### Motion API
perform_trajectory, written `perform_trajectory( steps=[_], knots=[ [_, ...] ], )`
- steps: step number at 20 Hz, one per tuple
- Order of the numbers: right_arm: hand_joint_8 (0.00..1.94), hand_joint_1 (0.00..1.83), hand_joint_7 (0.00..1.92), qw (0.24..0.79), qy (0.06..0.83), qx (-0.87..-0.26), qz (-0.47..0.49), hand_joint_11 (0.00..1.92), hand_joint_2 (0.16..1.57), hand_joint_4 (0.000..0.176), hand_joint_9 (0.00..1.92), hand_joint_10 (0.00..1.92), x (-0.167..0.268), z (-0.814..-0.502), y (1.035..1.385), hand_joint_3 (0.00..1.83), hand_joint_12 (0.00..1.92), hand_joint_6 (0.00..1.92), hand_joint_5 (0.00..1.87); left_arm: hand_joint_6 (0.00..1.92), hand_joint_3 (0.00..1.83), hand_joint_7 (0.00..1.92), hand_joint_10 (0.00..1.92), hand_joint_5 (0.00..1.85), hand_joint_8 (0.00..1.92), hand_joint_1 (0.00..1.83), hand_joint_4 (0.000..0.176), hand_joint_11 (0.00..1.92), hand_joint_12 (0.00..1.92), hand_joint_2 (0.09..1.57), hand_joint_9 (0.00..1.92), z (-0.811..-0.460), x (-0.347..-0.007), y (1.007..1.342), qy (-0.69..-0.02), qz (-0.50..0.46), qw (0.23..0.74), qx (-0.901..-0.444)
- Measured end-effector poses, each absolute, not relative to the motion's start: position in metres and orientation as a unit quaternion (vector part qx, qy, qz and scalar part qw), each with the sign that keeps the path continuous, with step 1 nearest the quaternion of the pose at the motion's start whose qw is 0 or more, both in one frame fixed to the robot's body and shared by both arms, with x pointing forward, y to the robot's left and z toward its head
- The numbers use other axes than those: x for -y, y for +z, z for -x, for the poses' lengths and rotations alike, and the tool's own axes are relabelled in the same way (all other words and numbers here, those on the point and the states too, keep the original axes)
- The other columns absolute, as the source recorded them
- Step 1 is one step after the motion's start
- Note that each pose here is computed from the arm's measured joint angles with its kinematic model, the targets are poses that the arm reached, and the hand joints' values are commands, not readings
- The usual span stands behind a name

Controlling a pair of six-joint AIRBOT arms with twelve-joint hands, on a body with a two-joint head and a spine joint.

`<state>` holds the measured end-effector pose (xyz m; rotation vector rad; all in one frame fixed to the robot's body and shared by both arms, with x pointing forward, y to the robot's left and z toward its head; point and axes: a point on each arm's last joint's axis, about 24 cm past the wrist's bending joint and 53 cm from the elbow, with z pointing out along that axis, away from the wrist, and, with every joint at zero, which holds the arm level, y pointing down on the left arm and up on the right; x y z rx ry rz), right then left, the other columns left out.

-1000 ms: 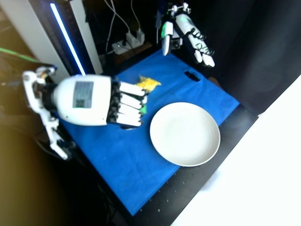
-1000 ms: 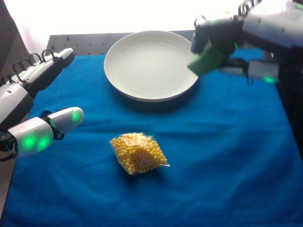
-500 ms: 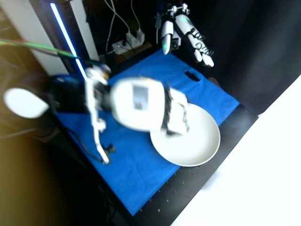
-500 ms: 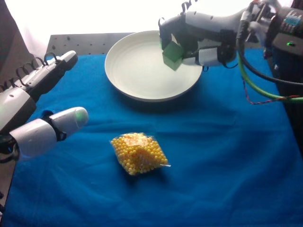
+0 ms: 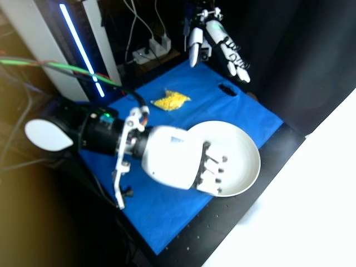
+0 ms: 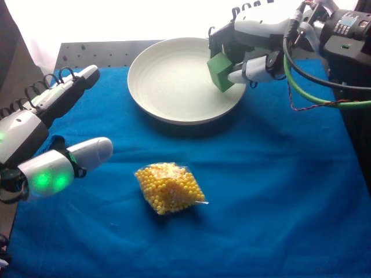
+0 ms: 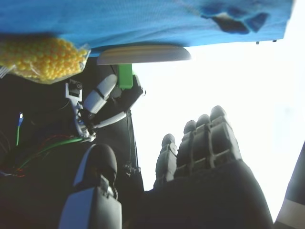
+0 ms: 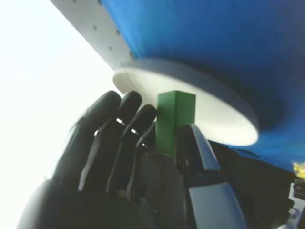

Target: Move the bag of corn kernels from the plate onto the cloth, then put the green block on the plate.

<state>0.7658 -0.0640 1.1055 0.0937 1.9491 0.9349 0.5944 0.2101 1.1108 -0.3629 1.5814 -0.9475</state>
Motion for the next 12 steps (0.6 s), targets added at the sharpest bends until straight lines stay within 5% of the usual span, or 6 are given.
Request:
perform_trajectory(
  steps=[1, 4, 7, 10, 11, 12],
  knots=[
    [0.11, 0.75, 0.21, 0.47, 0.381, -0.796, -0.038, 0.02, 1.28, 0.0, 0.28, 0.37, 0.065, -0.766, 1.105, 0.0, 1.6, 0.03, 0.03, 0.0, 0.0, 0.0, 0.0, 0.01, 0.0, 0.22, 0.149, 0.0, 0.0, 1.23, 0.0, -0.595, -0.21, 1.111, -0.407, 0.156, 0.591, -0.678],
    [0.0, 0.63, 0.0, 0.469, 0.382, -0.795, -0.039, 0.0, 1.21, 0.092, 0.01, 0.02, 0.067, -0.764, 1.107, 0.0, 1.0, 0.0, 0.0, 0.0, 0.01, 0.0, 0.0, 0.0, 0.0, 0.22, 0.142, 0.0, 0.0, 1.25, 0.0, -0.594, -0.21, 1.111, -0.408, 0.157, 0.59, -0.679],
    [0.0, 0.57, 0.0, 0.473, 0.39, -0.789, -0.036, 0.0, 1.17, 0.116, 0.0, 0.0, 0.074, -0.756, 1.118, 0.0, 0.8, 0.0, 0.0, 0.0, 0.0, 0.0, 0.0, 0.0, 0.0, 0.22, 0.143, 0.0, 0.0, 1.24, 0.0, -0.594, -0.21, 1.112, -0.408, 0.157, 0.591, -0.678],
    [0.0, 0.62, 0.0, 0.492, 0.408, -0.768, -0.029, 0.0, 1.14, 0.102, 0.0, 0.0, 0.087, -0.749, 1.142, 0.0, 0.64, 0.0, 0.0, 0.0, 0.0, 0.0, 0.0, 0.0, 0.0, 0.23, 0.156, 0.03, 0.01, 1.22, 0.0, -0.595, -0.212, 1.112, -0.407, 0.161, 0.592, -0.677],
    [0.0, 0.65, 0.0, 0.498, 0.414, -0.761, -0.026, 0.0, 1.18, 0.04, 0.0, 0.0, 0.094, -0.743, 1.152, 0.0, 0.02, 0.0, 0.0, 0.0, 0.0, 0.0, 0.0, 0.0, 0.0, 0.25, 0.146, 0.01, 0.01, 1.23, 0.0, -0.595, -0.211, 1.113, -0.409, 0.157, 0.593, -0.676],
    [0.0, 0.68, 0.0, 0.505, 0.422, -0.753, -0.018, 0.0, 1.19, 0.01, 0.0, 0.0, 0.099, -0.734, 1.163, 0.01, 0.0, 0.0, 0.0, 0.0, 0.0, 0.0, 0.0, 0.0, 0.0, 0.27, 0.143, 0.01, 0.01, 1.23, 0.0, -0.595, -0.212, 1.113, -0.408, 0.16, 0.593, -0.676]
  ],
)
